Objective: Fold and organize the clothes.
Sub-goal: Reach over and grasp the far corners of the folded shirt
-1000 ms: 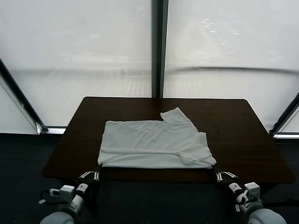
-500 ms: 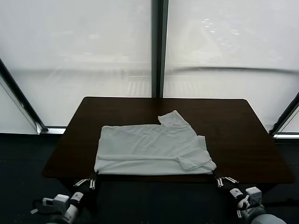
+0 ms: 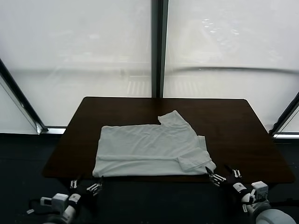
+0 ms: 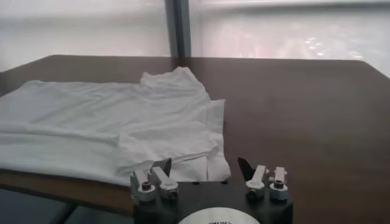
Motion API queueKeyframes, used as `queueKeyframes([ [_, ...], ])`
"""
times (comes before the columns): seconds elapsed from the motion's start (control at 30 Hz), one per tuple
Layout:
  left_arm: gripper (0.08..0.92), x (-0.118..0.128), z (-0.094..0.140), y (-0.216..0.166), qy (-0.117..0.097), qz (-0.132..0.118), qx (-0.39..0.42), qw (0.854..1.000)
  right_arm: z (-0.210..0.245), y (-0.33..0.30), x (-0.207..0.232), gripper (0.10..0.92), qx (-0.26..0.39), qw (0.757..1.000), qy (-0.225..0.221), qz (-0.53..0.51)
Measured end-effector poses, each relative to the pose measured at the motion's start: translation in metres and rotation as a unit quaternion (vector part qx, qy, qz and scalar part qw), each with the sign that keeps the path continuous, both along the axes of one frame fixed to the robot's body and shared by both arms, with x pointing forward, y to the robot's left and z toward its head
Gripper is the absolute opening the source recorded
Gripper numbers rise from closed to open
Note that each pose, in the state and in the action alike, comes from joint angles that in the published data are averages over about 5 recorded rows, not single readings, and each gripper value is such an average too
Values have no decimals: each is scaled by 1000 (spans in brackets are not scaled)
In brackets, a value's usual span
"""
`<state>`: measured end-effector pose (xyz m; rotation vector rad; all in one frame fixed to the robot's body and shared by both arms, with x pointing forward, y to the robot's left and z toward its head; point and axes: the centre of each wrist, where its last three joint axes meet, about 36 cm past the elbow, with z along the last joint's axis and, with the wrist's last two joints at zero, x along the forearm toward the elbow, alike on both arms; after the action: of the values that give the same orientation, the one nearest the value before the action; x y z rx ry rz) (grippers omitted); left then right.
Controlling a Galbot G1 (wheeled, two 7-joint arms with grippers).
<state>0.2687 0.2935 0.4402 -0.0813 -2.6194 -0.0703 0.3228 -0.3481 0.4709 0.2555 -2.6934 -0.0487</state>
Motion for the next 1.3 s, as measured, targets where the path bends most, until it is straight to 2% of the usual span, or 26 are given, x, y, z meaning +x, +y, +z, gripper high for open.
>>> queueKeyframes([
  [0.17, 907, 33, 33, 5, -7, 27, -30, 999, 19, -7, 50, 907, 2, 1000, -18, 1],
  [0.33, 907, 78, 54, 11, -25, 15, -79, 996, 29, -5, 109, 907, 13, 1000, -21, 2],
  [0.63, 907, 183, 52, 33, 1, 24, -128, 991, 17, 23, 217, 907, 15, 1000, -9, 6],
  [0.83, 907, 248, 47, 42, 19, 28, -137, 990, 2, 48, 268, 907, 23, 999, 36, 16],
  [1.0, 907, 272, 35, 49, 38, 32, -142, 989, -12, 62, 290, 907, 30, 998, 49, 29],
  [1.13, 907, 280, 24, 55, 51, 27, -155, 986, -21, 68, 300, 907, 34, 998, 40, 30],
  [1.3, 907, 287, 15, 60, 59, 17, -161, 985, -29, 72, 307, 907, 39, 998, 49, 21],
])
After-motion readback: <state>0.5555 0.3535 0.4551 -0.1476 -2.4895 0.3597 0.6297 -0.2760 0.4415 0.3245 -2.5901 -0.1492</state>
